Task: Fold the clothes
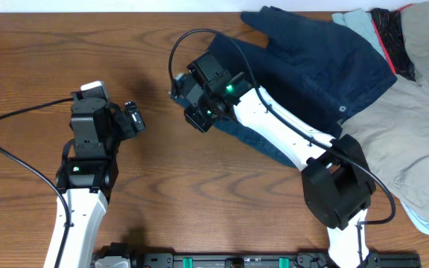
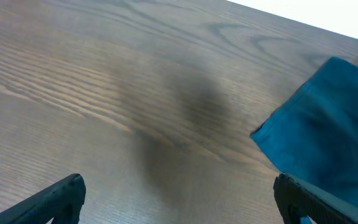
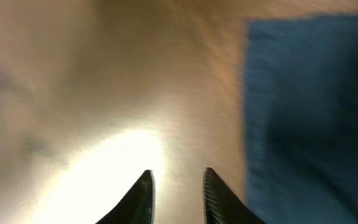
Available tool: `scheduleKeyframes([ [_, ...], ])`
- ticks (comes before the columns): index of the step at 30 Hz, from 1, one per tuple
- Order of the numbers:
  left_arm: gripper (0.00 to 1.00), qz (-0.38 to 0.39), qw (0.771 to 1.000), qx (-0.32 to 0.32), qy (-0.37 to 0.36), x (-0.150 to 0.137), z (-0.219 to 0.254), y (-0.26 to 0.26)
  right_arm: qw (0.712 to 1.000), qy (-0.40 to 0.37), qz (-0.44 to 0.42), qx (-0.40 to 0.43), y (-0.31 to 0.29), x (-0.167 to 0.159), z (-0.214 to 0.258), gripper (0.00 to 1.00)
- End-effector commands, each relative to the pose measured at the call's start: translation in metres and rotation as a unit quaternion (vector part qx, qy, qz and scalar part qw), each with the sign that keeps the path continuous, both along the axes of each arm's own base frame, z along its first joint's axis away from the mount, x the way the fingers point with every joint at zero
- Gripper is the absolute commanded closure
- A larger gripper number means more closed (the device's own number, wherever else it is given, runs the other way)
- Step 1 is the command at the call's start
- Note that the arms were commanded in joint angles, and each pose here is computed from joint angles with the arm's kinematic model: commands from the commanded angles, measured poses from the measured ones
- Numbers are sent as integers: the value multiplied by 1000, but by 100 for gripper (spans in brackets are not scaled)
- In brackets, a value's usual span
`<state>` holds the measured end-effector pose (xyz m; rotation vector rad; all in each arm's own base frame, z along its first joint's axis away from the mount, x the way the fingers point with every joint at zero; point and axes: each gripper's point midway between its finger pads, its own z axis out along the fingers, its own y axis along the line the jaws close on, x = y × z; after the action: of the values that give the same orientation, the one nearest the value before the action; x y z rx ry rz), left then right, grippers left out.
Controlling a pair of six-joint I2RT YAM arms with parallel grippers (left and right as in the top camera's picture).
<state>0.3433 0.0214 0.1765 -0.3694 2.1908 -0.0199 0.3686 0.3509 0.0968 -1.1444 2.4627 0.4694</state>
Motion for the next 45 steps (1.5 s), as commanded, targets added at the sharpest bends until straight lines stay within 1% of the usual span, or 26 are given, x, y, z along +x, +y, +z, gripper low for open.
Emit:
scheduleKeyframes([
  [1,2,4,1000,-1,-13,4,11,2,986,-72,-136,-70,-51,46,13,65],
  [2,2,3,1000,-1,-13,4,11,2,979,-85,-171,-77,-65,55,20,62],
  [3,2,3,1000,-1,-13,4,11,2,972,-94,-201,-83,-78,63,26,57],
  [4,2,3,1000,-1,-13,4,11,2,966,-100,-222,-86,-89,69,31,55],
  [5,2,4,1000,-1,-14,5,11,2,961,-103,-239,-87,-101,73,37,52],
  [7,2,4,1000,-2,-17,5,12,2,957,-104,-258,-87,-120,79,45,41],
  [11,2,21,999,-37,-21,6,12,-1,948,-77,-291,-99,-162,81,49,38],
  [12,2,15,999,-45,-21,6,12,-4,947,-66,-297,-107,-172,79,46,37],
  [14,2,1,997,-71,-19,7,10,-13,940,-37,-312,-131,-197,72,39,33],
  [16,2,-19,994,-108,-12,10,5,-27,925,-8,-348,-149,-223,65,33,28],
  [17,2,-30,991,-129,-3,11,0,-34,913,7,-378,-153,-237,62,31,27],
  [19,2,-53,986,-155,18,12,-11,-48,896,33,-416,-152,-258,58,28,24],
  [20,2,-64,984,-163,29,13,-17,-55,896,49,-418,-144,-263,56,26,23],
  [21,2,-75,982,-170,42,13,-25,-62,903,65,-404,-130,-262,54,25,22],
  [23,2,-96,977,-179,70,12,-41,-78,936,101,-325,-90,-248,46,24,21],
  [24,2,-106,974,-181,84,11,-49,-85,948,118,-286,-75,-243,39,24,21],
  [26,2,-119,971,-180,105,10,-62,-97,953,141,-256,-79,-245,26,21,20],
  [29,2,-141,965,-185,119,12,-74,-118,944,158,-258,-131,-263,11,11,20],
  [33,2,-156,958,-205,129,15,-88,-148,903,151,-351,-196,-292,8,2,17],
  [36,2,-206,940,-228,147,9,-99,-184,876,141,-408,-214,-305,10,3,14],
  [37,2,-219,934,-237,156,6,-105,-196,872,139,-416,-215,-307,11,3,13],
  [40,2,-226,924,-252,179,-1,-121,-219,870,141,-421,-215,-311,11,3,13],
  [45,2,-187,908,-304,217,-12,-142,-249,864,144,-432,-214,-318,11,3,13],
])
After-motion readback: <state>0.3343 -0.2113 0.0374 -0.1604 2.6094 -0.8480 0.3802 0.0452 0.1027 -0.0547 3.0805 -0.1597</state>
